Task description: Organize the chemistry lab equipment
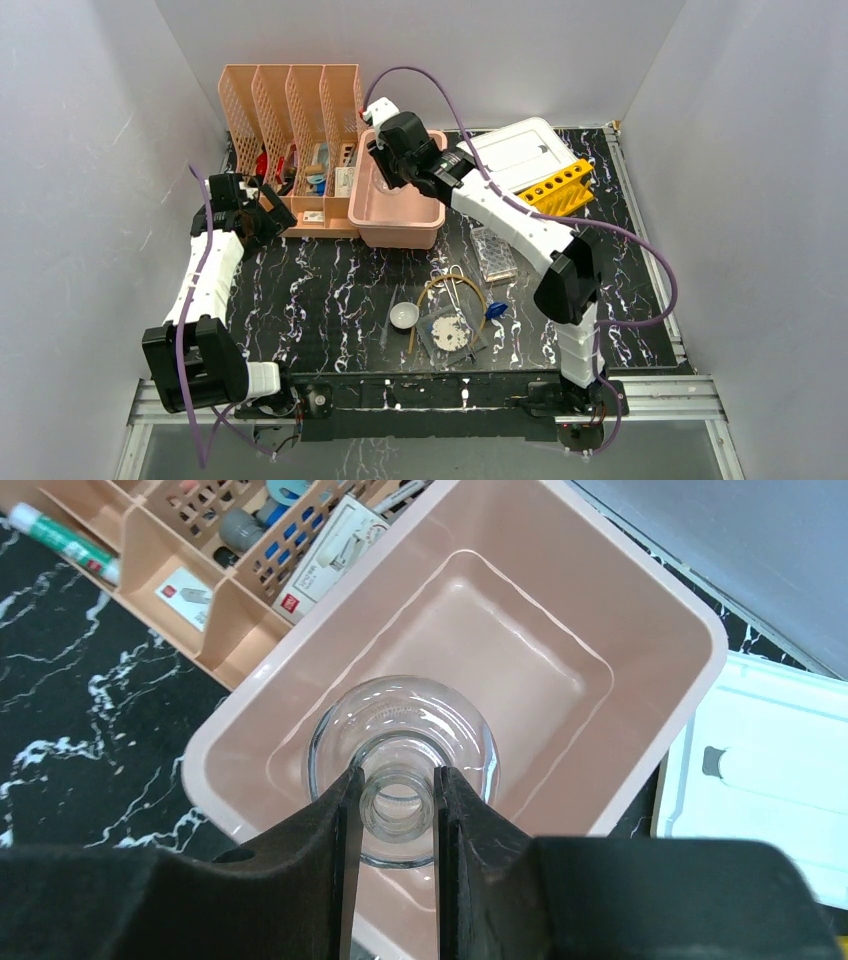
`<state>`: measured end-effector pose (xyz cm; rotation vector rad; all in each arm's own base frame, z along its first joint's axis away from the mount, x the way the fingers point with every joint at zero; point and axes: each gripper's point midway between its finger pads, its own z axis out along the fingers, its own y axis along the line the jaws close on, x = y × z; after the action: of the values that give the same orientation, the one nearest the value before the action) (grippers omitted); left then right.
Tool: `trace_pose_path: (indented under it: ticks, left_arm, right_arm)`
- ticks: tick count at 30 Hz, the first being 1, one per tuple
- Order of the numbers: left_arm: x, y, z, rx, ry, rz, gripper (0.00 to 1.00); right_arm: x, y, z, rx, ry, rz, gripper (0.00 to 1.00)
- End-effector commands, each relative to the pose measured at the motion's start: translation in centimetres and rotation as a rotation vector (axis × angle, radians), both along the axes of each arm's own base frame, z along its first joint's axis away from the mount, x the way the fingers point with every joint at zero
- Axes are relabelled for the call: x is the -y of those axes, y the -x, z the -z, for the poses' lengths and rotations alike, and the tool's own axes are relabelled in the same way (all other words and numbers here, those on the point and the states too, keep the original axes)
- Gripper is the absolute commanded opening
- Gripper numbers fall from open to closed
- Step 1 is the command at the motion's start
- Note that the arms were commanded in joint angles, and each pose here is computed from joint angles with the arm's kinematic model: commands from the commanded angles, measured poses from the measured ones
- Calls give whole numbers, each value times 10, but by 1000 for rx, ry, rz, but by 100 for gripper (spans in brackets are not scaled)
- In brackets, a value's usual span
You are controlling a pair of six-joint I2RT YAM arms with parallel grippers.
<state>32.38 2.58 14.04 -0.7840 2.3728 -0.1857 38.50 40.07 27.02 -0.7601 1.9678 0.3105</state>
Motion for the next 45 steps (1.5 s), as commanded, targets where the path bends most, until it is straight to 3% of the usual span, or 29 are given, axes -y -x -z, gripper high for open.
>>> trace_pose_path:
  ticks: [1, 13, 22, 25, 28, 35, 45]
  left_arm:
    - [2, 2, 4, -10, 13, 20, 98]
    - [5, -1, 11, -20, 28, 38, 98]
    - [5, 1, 14, -24, 27, 39, 98]
    - [6, 2, 14, -26, 28, 40, 98]
    - [6, 2, 14, -26, 28, 42, 98]
    - [8, 3, 14, -18, 31, 51, 98]
    - [10, -1, 8, 5, 34, 70, 98]
  right_arm:
    - [-6, -29, -3, 60, -22, 27, 20]
    - [-6, -53, 100, -90, 69, 50, 19]
    - [-1, -51, 139, -188, 54, 48, 21]
    - [0, -50, 142, -192, 54, 50, 28]
    - [2, -49, 142, -190, 62, 50, 50]
    - [7, -47, 95, -123, 20, 47, 68]
    - [39, -15, -33, 48, -160, 38, 73]
